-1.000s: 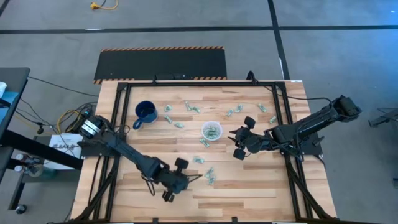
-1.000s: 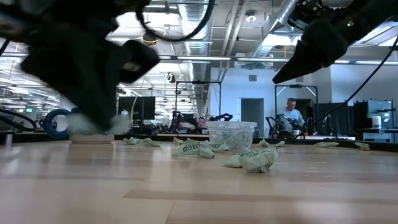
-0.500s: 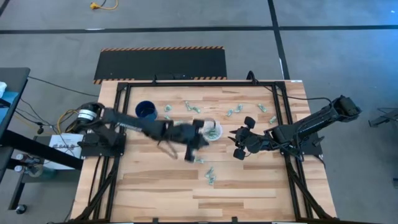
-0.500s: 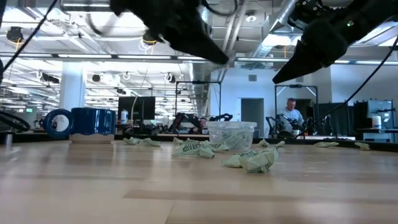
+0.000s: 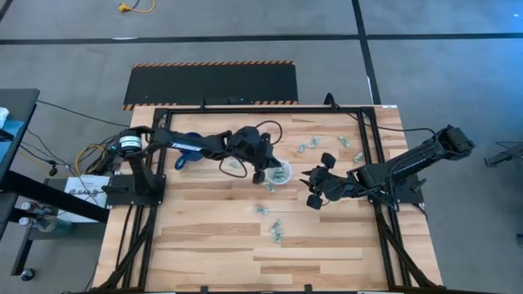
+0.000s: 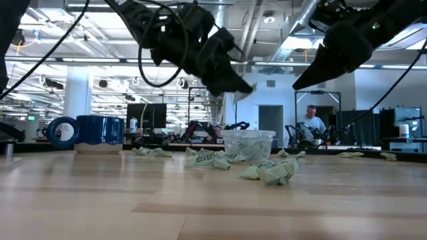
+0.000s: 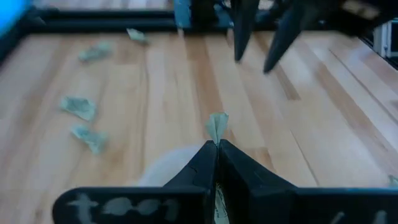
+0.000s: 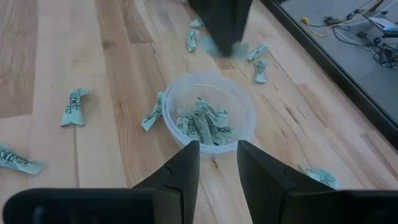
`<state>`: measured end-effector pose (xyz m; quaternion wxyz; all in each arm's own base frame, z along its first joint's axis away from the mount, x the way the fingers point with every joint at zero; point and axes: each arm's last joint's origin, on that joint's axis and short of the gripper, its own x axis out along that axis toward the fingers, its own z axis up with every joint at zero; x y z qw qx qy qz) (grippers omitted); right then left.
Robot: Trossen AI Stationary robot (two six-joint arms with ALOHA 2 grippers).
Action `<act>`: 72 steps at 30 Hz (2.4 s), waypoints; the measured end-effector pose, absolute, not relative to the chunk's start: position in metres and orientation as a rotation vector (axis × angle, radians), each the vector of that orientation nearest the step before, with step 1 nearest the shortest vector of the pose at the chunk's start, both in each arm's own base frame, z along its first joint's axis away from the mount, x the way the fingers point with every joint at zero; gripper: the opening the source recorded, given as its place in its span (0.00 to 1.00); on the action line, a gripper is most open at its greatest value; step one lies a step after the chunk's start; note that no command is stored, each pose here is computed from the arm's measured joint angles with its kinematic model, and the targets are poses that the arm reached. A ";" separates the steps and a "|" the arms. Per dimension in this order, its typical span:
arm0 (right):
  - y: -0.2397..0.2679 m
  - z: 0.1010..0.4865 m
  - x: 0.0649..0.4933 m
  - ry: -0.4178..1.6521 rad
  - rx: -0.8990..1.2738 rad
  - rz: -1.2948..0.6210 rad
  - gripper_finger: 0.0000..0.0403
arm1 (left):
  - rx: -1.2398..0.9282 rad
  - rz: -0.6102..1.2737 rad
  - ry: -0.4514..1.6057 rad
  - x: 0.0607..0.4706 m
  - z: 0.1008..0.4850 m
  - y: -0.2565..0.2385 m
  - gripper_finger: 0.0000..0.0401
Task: Pick and place items into bin
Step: Put the gray stevia packet into the transparent bin
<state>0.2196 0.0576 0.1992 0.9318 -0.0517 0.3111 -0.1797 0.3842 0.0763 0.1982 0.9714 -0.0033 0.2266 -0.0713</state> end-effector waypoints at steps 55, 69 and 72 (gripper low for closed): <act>0.058 0.199 0.220 0.634 -0.088 -0.370 0.25 | 0.012 -0.277 0.877 0.359 0.184 -0.032 0.25; 0.058 0.199 0.220 0.630 -0.078 -0.373 0.25 | 0.117 -0.160 0.898 0.353 0.179 -0.070 0.25; 0.058 0.199 0.220 0.630 -0.078 -0.373 0.25 | 0.114 -0.158 0.878 0.351 0.172 -0.070 0.27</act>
